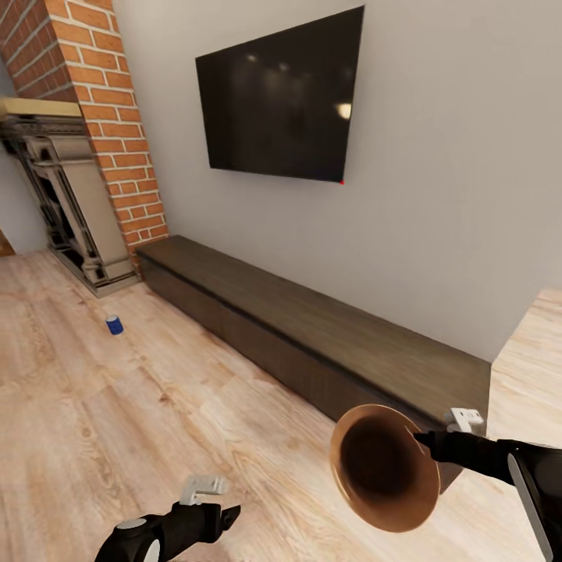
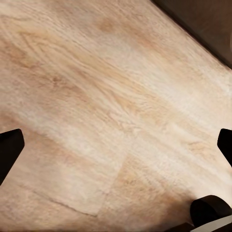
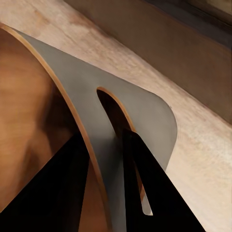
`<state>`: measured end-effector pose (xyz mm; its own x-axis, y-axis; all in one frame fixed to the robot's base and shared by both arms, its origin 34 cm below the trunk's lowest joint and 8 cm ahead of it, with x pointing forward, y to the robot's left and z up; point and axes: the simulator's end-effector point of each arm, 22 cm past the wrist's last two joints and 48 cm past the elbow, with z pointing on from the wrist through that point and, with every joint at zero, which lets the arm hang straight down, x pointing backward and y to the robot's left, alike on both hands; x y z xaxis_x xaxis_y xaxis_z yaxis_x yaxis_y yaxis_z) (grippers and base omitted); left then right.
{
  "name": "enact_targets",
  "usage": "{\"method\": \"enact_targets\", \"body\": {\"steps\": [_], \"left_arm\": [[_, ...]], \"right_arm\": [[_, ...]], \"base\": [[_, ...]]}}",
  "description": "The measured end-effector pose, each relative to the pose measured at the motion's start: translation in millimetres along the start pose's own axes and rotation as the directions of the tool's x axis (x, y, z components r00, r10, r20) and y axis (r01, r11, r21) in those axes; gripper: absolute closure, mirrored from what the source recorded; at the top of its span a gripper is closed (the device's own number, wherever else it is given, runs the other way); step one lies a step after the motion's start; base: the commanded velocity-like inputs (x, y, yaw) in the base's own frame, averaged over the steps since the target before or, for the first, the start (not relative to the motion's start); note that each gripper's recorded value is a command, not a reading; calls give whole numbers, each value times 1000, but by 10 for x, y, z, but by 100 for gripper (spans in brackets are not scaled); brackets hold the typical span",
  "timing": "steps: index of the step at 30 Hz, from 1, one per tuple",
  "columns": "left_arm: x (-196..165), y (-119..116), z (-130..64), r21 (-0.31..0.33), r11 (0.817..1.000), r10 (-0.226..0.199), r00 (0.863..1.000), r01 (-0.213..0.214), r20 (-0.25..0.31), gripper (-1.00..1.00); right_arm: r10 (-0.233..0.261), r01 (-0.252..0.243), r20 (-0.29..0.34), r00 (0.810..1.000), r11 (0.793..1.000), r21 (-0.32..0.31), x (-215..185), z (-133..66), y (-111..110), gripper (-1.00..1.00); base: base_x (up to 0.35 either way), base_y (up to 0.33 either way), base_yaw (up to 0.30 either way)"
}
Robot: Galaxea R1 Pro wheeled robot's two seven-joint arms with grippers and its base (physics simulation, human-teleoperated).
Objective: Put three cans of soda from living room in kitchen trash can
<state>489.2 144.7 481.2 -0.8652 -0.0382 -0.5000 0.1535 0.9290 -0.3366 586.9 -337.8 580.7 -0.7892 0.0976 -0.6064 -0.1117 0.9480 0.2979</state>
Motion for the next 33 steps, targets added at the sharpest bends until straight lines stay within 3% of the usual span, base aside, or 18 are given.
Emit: {"method": "enact_targets", "body": {"steps": [33], "left_arm": [[1,7,-1,-2,1000,2,1000,-2,0,-100]], "right_arm": [[1,-1,-1,1000,1000,-1,2,1,-2,100]], "base": [[0,0,273]]}}
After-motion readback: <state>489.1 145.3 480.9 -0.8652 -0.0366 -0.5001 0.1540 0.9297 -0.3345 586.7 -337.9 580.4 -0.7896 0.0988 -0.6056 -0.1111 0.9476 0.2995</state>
